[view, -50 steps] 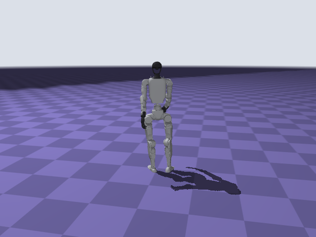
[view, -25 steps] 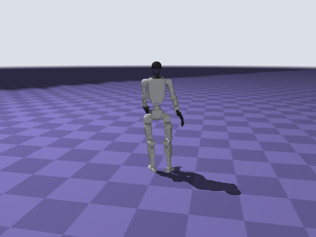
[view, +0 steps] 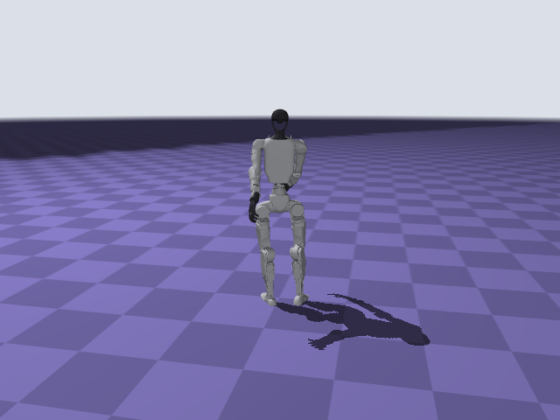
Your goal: In place motions
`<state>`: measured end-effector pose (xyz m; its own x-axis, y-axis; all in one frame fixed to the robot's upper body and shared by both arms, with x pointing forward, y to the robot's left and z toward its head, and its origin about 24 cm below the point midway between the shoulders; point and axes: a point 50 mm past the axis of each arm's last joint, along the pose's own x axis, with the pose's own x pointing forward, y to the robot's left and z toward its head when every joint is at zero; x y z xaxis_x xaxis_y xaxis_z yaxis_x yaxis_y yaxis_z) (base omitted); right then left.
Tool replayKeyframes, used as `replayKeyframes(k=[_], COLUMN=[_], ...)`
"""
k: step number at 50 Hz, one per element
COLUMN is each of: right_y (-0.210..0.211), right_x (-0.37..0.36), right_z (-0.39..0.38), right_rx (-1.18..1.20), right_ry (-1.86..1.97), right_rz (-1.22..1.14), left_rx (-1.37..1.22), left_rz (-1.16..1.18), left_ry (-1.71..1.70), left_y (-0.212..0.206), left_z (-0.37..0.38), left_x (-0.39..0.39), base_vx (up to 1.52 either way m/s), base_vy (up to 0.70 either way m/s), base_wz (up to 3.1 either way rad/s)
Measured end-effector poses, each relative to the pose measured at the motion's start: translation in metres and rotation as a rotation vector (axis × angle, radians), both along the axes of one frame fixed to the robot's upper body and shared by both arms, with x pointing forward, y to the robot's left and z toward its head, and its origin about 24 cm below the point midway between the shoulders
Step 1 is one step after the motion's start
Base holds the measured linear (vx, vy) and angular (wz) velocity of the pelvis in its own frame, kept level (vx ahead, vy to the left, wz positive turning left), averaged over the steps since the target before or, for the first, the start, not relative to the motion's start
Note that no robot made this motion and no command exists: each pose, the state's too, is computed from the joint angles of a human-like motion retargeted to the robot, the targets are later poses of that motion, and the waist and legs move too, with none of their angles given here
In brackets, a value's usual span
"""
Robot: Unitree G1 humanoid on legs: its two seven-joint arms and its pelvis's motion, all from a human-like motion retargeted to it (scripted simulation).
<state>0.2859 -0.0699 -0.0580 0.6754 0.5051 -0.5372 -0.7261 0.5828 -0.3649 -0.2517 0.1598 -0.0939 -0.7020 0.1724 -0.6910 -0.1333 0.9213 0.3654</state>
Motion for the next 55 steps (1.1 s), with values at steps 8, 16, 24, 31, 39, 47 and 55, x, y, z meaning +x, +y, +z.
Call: replayKeyframes(k=[8, 16, 24, 31, 39, 47, 55], right_y=[-0.102, -0.162, -0.171, -0.171, -0.103, -0.016, -0.028], right_x=[-0.163, -0.406, -0.492, -0.408, -0.167, -0.006, -0.030], right_z=[-0.106, -0.091, -0.050, -0.087, -0.107, -0.014, -0.036], right_rx=[-0.232, -0.582, -0.746, -0.658, -0.246, 0.056, -0.118], right_ry=[0.637, 1.370, 1.506, 1.336, 0.802, 0.227, 0.134], right_rz=[-0.487, -1.079, -1.349, -1.233, -0.569, -0.127, -0.146], left_rx=[-0.083, -0.558, -0.488, -0.457, -0.188, -0.093, -0.107], left_rz=[-0.016, -0.618, -0.865, -0.728, -0.330, -0.023, -0.110], left_ry=[-0.701, -1.422, -1.765, -1.345, -0.606, -0.189, -0.165], left_y=[-0.011, -0.058, -0.060, -0.034, 0.010, 0.018, 0.024], left_z=[-0.087, -0.025, 0.031, -0.046, -0.081, -0.015, -0.017], left_x=[0.241, 0.475, 0.537, 0.437, 0.194, 0.021, 0.025], base_vx=[-0.03, 0.01, 0.01, 0.02, 0.00, 0.00, 0.00], base_vy=[0.01, 0.02, 0.02, 0.01, 0.00, 0.00, 0.00], base_wz=[0.56, 0.18, -0.31, -0.15, 0.00, 0.00, 0.00])
